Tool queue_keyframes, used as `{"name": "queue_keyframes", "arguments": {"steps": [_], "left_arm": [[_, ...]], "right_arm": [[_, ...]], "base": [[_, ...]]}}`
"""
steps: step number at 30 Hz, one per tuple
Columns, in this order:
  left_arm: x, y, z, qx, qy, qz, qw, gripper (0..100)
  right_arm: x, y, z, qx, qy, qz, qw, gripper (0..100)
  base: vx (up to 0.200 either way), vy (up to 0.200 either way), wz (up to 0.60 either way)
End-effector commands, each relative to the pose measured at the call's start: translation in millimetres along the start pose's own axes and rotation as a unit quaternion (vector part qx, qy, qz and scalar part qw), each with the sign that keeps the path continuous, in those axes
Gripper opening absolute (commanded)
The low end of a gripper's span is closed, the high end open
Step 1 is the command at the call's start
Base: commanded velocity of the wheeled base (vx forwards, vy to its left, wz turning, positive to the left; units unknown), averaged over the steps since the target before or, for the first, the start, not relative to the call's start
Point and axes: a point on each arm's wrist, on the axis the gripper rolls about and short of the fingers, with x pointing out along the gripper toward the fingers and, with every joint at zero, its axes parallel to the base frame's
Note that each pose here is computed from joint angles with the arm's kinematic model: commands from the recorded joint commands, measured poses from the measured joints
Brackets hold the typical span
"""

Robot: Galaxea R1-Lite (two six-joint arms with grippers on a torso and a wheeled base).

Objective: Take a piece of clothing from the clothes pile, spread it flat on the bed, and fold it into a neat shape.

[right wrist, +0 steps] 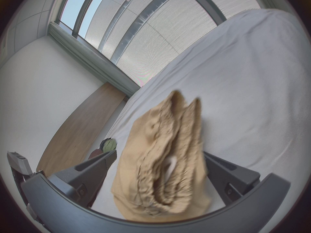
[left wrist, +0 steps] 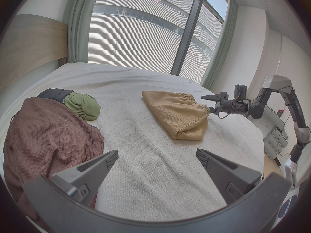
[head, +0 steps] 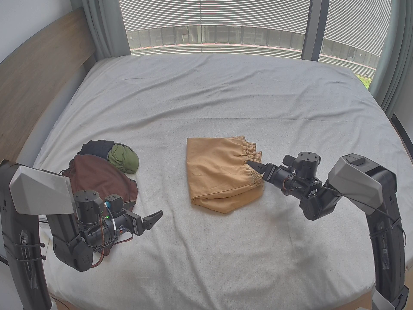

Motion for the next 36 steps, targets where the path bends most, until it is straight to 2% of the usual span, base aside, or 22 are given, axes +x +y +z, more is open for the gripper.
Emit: {"name": "queue_keyframes", "arguments": {"steps": [1,4,8,10,17,20,23,31,36], "left_arm": [[0,0,1,0.0,-0.004,0.0,1.0,100],[0,0,2,0.001,-0.005,0.0,1.0,100],[0,0,2,0.0,-0.006,0.0,1.0,100],[0,0,2,-0.001,-0.006,0.001,1.0,100],[0,0,2,-0.001,-0.006,0.0,1.0,100],[0,1,2,-0.002,-0.006,0.001,1.0,100],[0,1,2,-0.002,-0.005,0.001,1.0,100],[1,0,0,-0.003,-0.003,0.0,1.0,100],[2,1,-1,-0.004,-0.001,0.0,1.0,100]], "right_arm": [[-23,10,44,-0.012,-0.042,-0.001,0.999,100],[-30,23,63,-0.021,-0.063,0.011,0.9977,100],[-33,39,72,-0.027,-0.071,0.025,0.9968,100],[-28,61,65,-0.031,-0.062,0.048,0.9964,100],[-12,86,43,-0.033,-0.039,0.08,0.9955,100],[-3,82,25,-0.029,-0.019,0.078,0.9964,100],[0,78,19,-0.027,-0.013,0.075,0.9967,100],[13,36,-37,-0.023,0.037,0.03,0.9986,100],[15,22,-55,-0.027,0.033,0.018,0.9989,100]], "base": [[0.0,0.0,0.0],[0.0,0.0,0.0],[0.0,0.0,0.0],[0.0,0.0,0.0],[0.0,0.0,0.0],[0.0,0.0,0.0],[0.0,0.0,0.0],[0.0,0.0,0.0],[0.0,0.0,0.0]]}}
